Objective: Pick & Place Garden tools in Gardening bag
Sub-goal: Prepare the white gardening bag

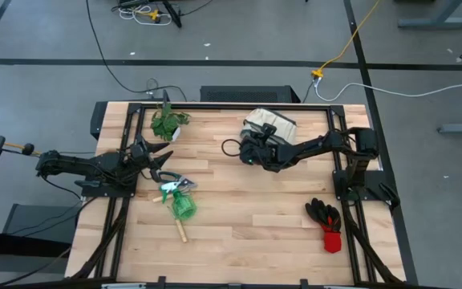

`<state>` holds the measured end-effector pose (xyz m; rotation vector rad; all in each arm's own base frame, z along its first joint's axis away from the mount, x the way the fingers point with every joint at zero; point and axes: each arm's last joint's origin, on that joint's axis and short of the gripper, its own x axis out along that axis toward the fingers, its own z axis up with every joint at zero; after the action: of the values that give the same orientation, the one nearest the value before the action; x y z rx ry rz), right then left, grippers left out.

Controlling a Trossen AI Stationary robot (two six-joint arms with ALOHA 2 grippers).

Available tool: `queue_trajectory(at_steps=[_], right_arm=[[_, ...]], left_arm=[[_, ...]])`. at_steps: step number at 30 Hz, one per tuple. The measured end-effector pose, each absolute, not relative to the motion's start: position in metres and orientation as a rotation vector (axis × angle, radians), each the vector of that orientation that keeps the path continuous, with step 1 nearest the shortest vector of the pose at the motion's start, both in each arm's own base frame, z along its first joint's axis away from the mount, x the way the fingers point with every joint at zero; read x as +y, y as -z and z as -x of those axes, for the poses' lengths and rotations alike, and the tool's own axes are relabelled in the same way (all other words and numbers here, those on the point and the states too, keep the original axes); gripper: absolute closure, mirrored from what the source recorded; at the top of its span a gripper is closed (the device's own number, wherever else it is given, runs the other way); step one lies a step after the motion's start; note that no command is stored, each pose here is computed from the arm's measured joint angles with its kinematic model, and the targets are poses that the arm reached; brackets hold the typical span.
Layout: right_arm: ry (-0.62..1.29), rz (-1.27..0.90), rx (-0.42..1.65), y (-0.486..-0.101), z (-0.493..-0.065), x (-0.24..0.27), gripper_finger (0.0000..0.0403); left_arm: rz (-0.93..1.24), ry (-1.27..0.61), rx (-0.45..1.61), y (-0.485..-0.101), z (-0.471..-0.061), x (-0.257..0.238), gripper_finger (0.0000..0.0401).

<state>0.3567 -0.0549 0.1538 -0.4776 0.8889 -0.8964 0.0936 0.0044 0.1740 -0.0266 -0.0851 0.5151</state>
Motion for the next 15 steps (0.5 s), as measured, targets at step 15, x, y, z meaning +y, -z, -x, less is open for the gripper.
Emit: queue_trajectory(at_steps=[15], right_arm=[[0.807, 0.438, 0.92, -0.201, -0.38, -0.031, 0.0403]], left_arm=[[0.027, -0.515, -0.084, -0.174, -0.094, 0.004, 0.0234]])
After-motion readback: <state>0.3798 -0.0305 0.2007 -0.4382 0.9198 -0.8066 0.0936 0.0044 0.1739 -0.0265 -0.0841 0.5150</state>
